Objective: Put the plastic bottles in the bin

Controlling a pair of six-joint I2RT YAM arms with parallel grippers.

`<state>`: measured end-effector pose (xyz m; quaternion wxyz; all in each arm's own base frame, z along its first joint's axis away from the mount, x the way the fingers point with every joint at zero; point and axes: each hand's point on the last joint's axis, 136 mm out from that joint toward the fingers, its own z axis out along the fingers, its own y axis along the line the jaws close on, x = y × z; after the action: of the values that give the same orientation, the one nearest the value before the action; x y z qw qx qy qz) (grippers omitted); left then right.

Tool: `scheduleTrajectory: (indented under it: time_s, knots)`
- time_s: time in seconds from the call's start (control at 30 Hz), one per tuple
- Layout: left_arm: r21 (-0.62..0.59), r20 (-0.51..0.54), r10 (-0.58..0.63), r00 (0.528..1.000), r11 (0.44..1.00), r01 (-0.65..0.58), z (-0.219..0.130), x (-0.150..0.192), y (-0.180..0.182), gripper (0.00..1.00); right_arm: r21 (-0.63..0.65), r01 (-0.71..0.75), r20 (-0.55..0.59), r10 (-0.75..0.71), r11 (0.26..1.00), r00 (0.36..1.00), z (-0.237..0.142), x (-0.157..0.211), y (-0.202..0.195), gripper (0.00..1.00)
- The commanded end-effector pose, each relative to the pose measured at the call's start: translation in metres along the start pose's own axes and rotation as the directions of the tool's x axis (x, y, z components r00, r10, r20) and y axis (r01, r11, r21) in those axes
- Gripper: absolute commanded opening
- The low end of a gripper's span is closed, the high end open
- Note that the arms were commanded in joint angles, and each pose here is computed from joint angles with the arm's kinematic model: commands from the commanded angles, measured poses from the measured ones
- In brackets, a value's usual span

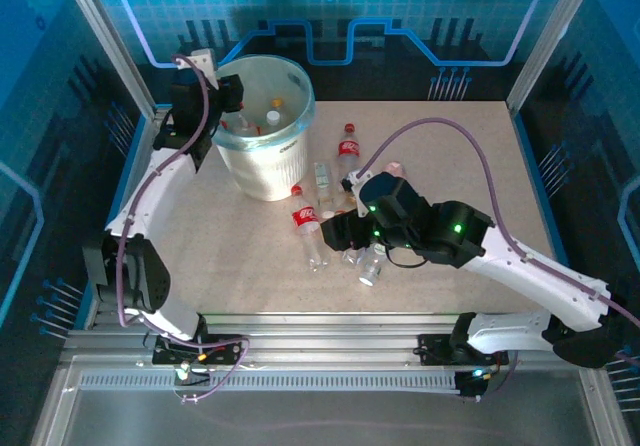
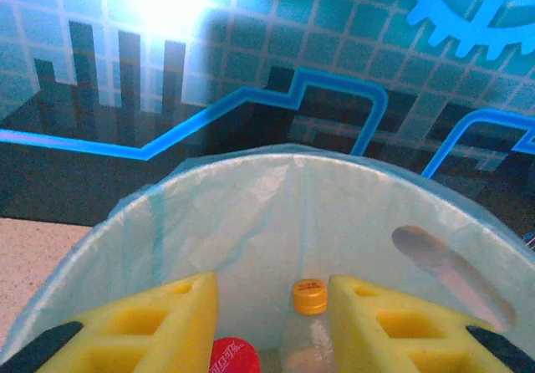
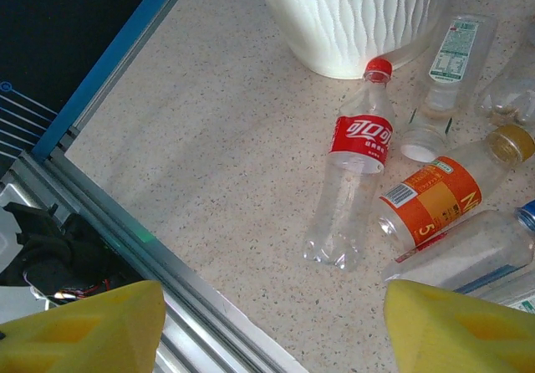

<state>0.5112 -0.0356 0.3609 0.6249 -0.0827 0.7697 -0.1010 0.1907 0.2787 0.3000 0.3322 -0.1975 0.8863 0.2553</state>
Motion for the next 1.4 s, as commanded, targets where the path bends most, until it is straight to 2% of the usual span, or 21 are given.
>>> scheduleTrajectory:
  time_s: [0.0,0.17,0.23,0.33,0.5,0.6,0.67,0.8,0.9,1.0,1.17,1.37]
  knots:
    - [0.039,0.059,0.016,0.998,0.999,-0.018,-0.019,-0.036,-0.01,0.4,-0.006,-0.007,0.007,0.007,1.0,1.0,-0.003,-0.006,0.002,0.71]
    - [0.063,0.029,0.022,0.999,0.998,-0.023,-0.02,-0.036,-0.016,0.4,-0.003,-0.007,0.0,0.007,1.0,1.0,-0.001,-0.005,0.001,0.71]
    - [0.079,-0.013,0.036,0.999,0.996,-0.035,-0.019,-0.034,-0.021,0.4,-0.001,-0.004,-0.004,0.004,1.0,1.0,0.0,-0.004,0.001,0.71]
    - [0.139,-0.04,0.1,0.994,0.986,-0.094,-0.029,-0.04,-0.043,0.39,0.008,0.007,-0.024,-0.007,1.0,1.0,0.001,-0.001,-0.001,0.71]
    - [0.251,0.022,0.302,0.953,0.921,-0.297,-0.083,-0.051,-0.114,0.41,0.063,0.019,-0.066,-0.015,0.998,0.998,0.004,0.004,-0.011,0.72]
    - [0.31,-0.012,0.384,0.923,0.879,-0.361,-0.116,-0.035,-0.145,0.42,0.083,-0.011,-0.076,0.017,0.996,0.997,0.01,0.005,-0.017,0.72]
    - [0.324,-0.058,0.378,0.924,0.882,-0.341,-0.137,-0.021,-0.15,0.43,0.096,-0.017,-0.101,0.027,0.995,0.995,0.02,0.009,-0.018,0.72]
    - [0.331,-0.213,0.289,0.933,0.92,-0.21,-0.171,0.02,-0.136,0.44,0.133,0.0,-0.203,0.027,0.991,0.979,0.051,0.02,-0.016,0.76]
    - [0.292,-0.336,0.231,0.913,0.947,-0.132,-0.193,0.06,-0.111,0.46,0.146,0.019,-0.244,0.018,0.989,0.97,0.082,0.023,-0.012,0.77]
    - [0.242,-0.401,0.214,0.891,0.963,-0.123,-0.213,0.094,-0.085,0.47,0.185,0.046,-0.286,0.009,0.982,0.958,0.119,0.027,-0.014,0.78]
    - [0.153,-0.423,0.191,0.886,0.978,-0.138,-0.237,0.121,-0.048,0.48,0.254,0.096,-0.355,0.0,0.962,0.935,0.173,0.036,-0.021,0.8]
    - [0.086,-0.365,0.2,0.909,0.98,-0.181,-0.253,0.113,-0.025,0.49,0.347,0.16,-0.434,0.008,0.924,0.901,0.213,0.057,-0.041,0.84]
